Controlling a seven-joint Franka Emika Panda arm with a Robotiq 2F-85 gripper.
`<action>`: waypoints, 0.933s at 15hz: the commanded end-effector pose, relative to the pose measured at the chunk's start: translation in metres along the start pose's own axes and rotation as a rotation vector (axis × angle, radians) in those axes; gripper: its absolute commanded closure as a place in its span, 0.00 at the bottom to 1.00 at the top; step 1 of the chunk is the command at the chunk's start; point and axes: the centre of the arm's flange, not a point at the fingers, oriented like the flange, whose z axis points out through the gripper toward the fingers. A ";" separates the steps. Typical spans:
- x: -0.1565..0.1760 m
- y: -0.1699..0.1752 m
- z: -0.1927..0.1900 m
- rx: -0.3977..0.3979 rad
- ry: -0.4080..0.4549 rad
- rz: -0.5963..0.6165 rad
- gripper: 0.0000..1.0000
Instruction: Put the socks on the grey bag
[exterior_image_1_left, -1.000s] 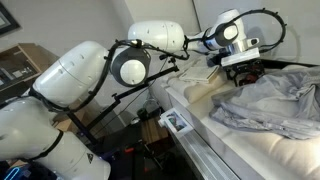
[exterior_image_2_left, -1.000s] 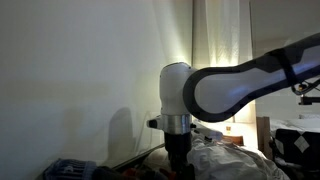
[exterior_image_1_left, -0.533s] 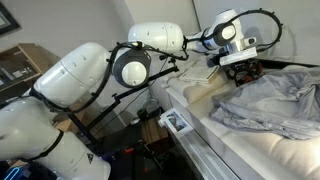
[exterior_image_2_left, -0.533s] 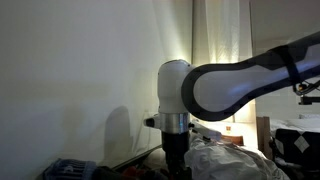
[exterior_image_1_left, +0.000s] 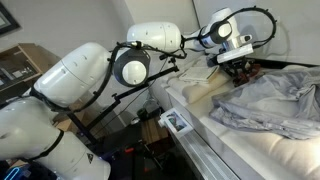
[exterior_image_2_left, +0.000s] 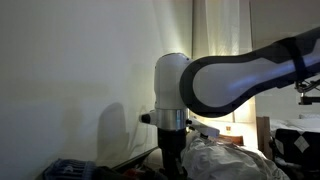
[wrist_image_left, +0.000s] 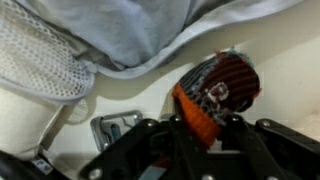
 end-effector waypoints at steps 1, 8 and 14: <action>0.017 -0.020 -0.034 -0.047 0.014 -0.034 0.93; 0.012 -0.061 -0.107 -0.115 0.090 -0.008 0.93; -0.013 -0.070 -0.120 -0.134 0.088 0.126 0.93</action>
